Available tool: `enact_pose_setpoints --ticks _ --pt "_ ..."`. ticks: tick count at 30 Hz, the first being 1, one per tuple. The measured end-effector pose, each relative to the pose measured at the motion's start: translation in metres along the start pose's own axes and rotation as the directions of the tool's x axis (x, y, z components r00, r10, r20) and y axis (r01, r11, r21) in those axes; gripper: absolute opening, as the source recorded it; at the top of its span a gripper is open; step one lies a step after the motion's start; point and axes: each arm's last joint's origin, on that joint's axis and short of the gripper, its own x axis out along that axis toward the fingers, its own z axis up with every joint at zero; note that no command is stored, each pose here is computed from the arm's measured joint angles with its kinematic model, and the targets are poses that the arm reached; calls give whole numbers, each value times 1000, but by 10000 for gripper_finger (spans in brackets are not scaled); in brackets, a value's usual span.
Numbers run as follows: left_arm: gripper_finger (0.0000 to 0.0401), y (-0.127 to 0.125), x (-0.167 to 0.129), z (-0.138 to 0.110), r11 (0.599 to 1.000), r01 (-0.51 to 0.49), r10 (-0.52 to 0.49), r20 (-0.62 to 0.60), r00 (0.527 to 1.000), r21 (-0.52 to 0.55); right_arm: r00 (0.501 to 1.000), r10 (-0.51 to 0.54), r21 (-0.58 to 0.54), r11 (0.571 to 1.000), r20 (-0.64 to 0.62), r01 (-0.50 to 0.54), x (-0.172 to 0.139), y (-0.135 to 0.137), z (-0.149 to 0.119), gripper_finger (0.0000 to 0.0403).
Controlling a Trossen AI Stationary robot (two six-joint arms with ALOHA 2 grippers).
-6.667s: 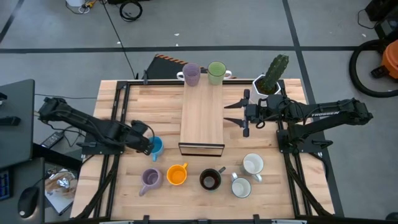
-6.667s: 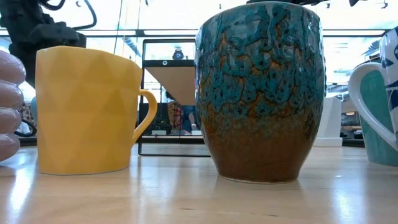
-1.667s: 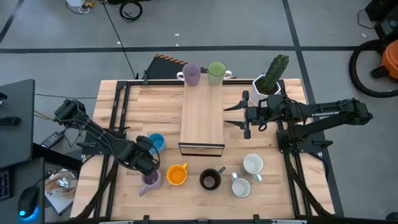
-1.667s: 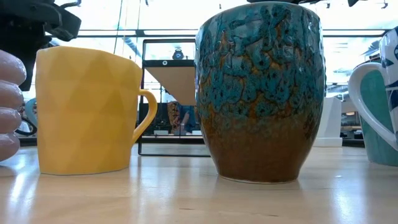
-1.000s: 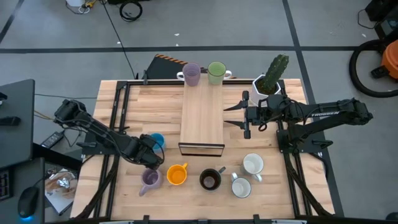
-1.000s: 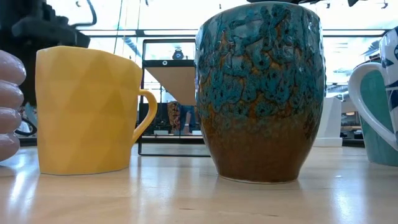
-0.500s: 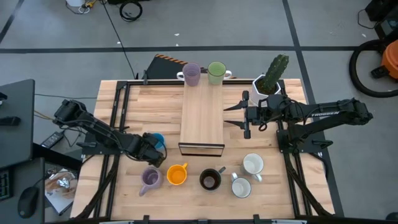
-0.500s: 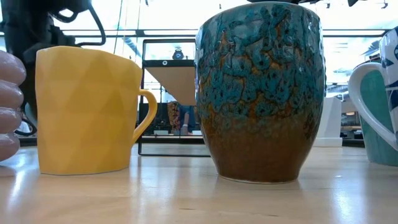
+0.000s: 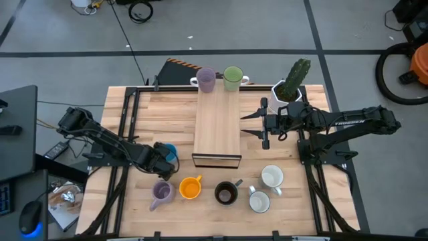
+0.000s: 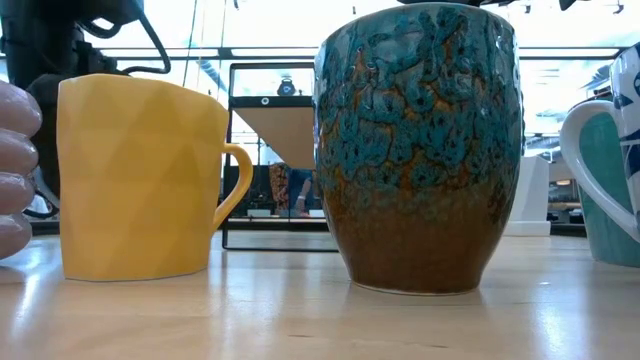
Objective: Place coffee mugs
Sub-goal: Put the light blue mug on the shelf
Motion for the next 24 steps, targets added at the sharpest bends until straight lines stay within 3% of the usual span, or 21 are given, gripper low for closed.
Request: enact_pose_setpoints --ticks 8,15,24 --pt "61 3 0 -1 989 -30 32 -7 999 142 1000 0 33 999 -8 1 0 0 -1 202" --pt "49 3 0 0 968 -32 33 1 999 249 999 6 79 997 -53 -2 9 3 -8 202" --pt "51 3 -8 0 872 -35 56 -30 998 488 988 -39 133 989 -152 60 18 6 -20 202"
